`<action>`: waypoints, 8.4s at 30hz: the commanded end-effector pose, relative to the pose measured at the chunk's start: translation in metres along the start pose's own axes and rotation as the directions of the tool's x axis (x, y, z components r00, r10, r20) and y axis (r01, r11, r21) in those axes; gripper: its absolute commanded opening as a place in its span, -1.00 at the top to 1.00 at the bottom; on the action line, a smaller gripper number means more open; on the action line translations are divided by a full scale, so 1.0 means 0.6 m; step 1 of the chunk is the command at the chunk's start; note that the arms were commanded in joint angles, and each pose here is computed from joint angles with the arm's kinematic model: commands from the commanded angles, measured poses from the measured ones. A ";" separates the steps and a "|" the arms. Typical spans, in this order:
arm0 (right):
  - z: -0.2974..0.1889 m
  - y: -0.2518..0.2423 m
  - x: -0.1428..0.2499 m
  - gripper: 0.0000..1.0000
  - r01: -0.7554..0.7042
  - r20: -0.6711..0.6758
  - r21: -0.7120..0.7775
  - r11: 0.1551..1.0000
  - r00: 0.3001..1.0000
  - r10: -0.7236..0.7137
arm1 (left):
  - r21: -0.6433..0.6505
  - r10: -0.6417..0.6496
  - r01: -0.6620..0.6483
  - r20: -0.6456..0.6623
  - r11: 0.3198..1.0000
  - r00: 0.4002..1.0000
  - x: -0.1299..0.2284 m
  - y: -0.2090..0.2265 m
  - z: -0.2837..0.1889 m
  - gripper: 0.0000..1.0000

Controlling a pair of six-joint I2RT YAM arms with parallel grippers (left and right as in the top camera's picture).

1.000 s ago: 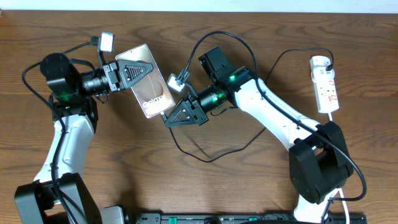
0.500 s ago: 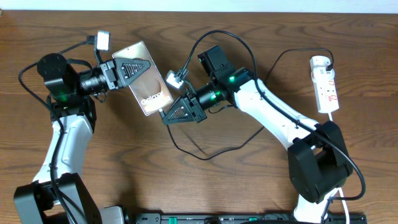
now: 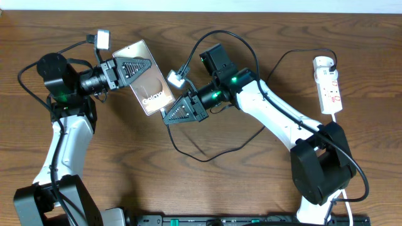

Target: Plug charger to phone and switch on socket

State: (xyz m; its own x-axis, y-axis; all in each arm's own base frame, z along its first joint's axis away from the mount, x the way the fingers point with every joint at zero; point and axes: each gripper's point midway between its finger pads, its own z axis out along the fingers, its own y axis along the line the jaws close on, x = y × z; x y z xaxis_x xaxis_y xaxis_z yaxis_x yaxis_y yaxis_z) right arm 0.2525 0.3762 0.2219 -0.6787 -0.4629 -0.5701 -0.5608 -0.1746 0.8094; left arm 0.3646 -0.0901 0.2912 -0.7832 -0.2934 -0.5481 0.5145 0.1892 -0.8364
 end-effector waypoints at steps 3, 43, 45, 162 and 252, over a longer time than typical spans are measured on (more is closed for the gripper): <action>0.003 0.043 -0.012 0.98 0.048 0.001 -0.108 0.993 0.999 -0.048 | 0.051 0.054 -0.050 -0.070 0.997 0.996 0.017 -0.021 0.005 0.85; -0.035 0.025 -0.024 0.98 -0.007 0.042 -0.069 0.998 0.999 0.010 | 0.043 -0.005 0.008 -0.075 0.999 0.997 0.029 -0.008 0.005 0.85; -0.036 0.025 -0.024 0.98 -0.008 0.043 -0.068 0.998 0.999 0.010 | 0.043 -0.005 0.009 -0.075 0.999 0.997 0.029 -0.008 0.005 0.85; -0.023 0.004 -0.043 0.98 -0.016 0.054 0.016 1.000 0.998 0.015 | 0.044 0.027 -0.024 -0.066 0.999 0.997 0.023 -0.012 0.002 0.85; -0.342 0.023 -0.045 -0.98 -0.316 0.306 0.902 0.296 0.949 0.079 | -0.795 -0.589 0.393 0.056 0.462 0.806 0.338 0.376 -0.135 0.85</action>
State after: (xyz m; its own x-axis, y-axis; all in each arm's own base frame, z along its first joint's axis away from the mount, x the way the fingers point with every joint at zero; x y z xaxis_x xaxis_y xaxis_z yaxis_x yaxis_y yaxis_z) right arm 0.3577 0.2119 0.2746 -0.8354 -0.1963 -0.5134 -0.3882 0.8719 0.2984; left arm 0.2987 -0.0356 0.0041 -0.9109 -0.4104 0.0433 -0.3390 0.6843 -0.6456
